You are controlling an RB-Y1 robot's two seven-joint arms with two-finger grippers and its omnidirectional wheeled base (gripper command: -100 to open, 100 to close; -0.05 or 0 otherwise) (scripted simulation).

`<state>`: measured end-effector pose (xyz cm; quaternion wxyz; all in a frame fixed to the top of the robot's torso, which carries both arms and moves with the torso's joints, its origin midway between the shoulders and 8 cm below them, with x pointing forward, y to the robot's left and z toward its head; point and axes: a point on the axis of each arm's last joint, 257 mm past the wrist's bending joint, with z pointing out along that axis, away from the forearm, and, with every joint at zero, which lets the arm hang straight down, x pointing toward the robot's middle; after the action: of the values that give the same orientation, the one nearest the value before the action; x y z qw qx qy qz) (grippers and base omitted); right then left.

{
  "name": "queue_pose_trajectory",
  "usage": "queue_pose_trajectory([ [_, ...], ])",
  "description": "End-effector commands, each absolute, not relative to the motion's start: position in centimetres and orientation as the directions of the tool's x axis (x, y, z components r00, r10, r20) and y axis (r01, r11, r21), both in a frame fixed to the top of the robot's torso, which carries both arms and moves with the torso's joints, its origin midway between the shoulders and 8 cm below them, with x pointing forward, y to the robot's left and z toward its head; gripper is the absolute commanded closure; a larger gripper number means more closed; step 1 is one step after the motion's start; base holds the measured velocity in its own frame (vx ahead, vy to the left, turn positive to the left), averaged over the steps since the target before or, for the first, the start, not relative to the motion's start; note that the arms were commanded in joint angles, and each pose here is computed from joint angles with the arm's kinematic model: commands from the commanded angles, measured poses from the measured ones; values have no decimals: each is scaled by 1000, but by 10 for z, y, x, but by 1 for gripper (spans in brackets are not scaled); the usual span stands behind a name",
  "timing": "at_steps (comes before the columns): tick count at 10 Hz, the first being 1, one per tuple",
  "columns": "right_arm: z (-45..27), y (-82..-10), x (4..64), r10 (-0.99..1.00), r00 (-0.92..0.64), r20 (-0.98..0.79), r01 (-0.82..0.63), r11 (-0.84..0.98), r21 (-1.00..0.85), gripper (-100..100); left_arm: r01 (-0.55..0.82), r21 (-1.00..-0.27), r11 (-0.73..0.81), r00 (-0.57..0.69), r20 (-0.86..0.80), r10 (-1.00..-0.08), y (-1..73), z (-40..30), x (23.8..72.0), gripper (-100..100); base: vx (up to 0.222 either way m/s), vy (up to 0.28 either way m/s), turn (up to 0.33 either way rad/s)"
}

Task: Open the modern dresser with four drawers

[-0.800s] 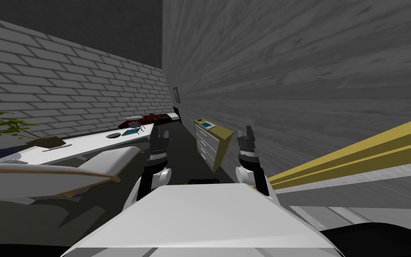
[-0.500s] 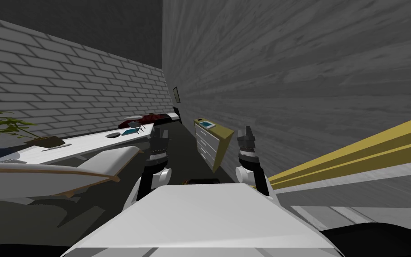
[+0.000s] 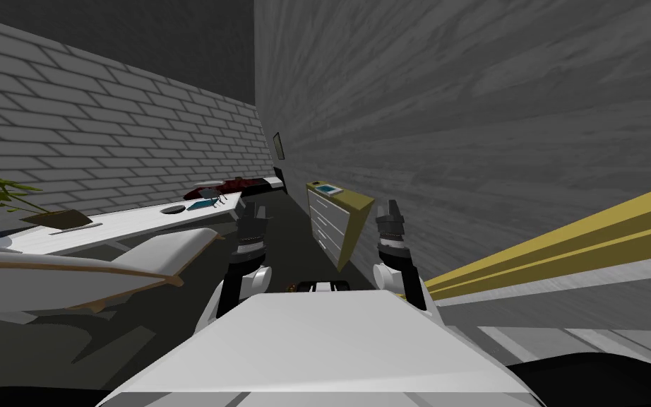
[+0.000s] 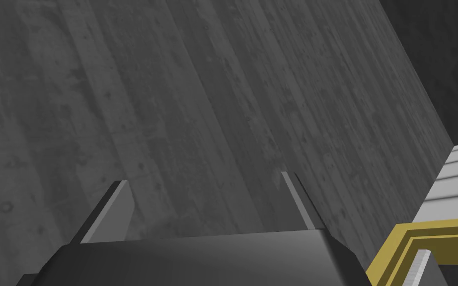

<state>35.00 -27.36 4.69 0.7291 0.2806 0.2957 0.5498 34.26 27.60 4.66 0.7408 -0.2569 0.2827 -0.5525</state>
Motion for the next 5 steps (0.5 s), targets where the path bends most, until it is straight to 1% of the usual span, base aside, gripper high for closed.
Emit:
queue_pose_trajectory([
  [1,47,-274,350,968,221,-123,-636,238,734,0,673,-693,257,230,-135,-964,276,47,343,0,0,0,0],
  [2,39,-269,356,965,207,-160,-617,255,744,-100,673,-693,257,230,-135,-964,276,47,343,0,6,32,-9],
  [5,9,-256,374,950,172,-260,-545,312,778,-100,673,-694,257,230,-135,-964,276,46,343,0,7,92,-17],
])
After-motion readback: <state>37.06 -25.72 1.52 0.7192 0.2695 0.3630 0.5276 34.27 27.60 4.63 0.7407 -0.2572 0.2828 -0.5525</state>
